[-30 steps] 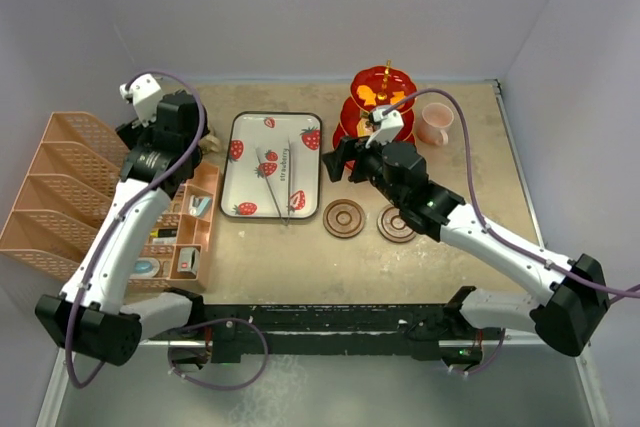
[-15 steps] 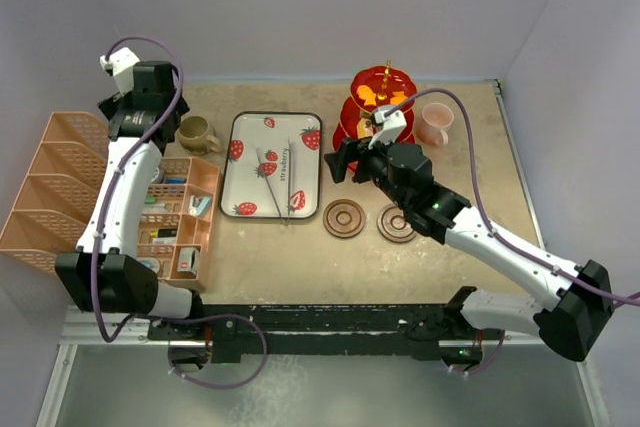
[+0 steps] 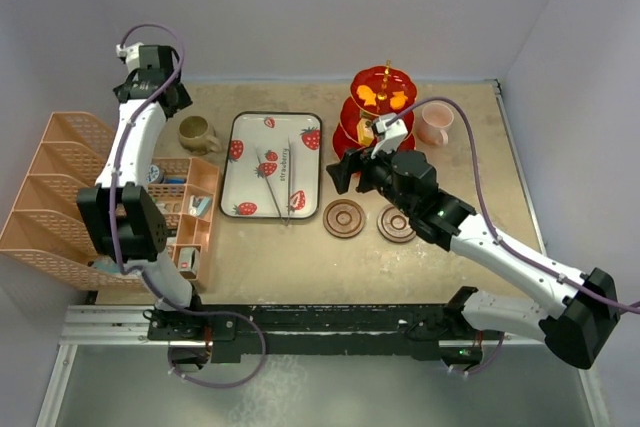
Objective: Serve the afternoon tea
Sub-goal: Pick up the cup at the center of the board, then place the cup on the coaster.
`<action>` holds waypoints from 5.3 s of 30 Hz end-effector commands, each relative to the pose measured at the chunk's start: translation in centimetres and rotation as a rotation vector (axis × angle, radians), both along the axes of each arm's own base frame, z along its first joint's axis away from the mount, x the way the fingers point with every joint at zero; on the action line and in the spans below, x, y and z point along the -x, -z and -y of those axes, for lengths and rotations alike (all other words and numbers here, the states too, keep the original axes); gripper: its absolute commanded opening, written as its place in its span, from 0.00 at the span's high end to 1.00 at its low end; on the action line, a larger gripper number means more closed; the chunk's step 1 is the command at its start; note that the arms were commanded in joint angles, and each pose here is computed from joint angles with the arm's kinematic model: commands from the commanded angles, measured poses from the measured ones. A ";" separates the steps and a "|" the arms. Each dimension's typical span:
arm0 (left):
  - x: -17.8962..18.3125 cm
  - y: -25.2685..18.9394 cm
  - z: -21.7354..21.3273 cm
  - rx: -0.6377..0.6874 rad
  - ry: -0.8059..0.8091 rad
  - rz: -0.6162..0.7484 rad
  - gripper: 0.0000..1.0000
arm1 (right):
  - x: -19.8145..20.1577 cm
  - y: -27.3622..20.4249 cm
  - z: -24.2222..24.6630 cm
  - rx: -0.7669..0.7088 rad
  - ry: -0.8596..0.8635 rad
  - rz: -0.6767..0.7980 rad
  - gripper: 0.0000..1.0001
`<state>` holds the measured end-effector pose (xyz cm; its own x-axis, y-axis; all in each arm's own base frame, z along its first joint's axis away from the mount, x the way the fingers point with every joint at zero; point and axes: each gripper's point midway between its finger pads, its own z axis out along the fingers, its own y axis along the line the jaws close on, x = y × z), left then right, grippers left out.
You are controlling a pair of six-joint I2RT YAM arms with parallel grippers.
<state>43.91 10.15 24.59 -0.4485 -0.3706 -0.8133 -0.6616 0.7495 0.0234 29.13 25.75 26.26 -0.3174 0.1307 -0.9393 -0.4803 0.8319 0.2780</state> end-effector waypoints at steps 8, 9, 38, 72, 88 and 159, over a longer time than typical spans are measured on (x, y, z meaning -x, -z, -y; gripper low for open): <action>-5.2 7.8 -0.7 0.180 0.021 -0.122 0.25 | 0.0 -0.1 0.6 0.051 0.012 0.009 0.10; -5.2 8.2 -0.8 0.181 0.017 -0.124 0.25 | 0.0 -0.2 0.6 0.047 0.013 0.010 0.10; -6.6 14.5 -0.1 0.274 0.074 -0.201 0.65 | 0.0 1.1 0.7 0.065 0.023 -0.027 0.09; -6.3 8.5 0.5 0.279 0.106 -0.081 1.00 | 1.0 0.6 -0.3 0.038 -0.075 0.046 0.09; -4.2 3.0 2.6 0.267 0.175 -0.023 1.00 | 2.8 0.3 -3.5 0.010 -0.299 0.127 0.10; 13.9 2.2 19.3 0.238 0.332 -0.233 1.00 | 2.3 4.1 -18.7 0.129 -0.249 0.329 0.57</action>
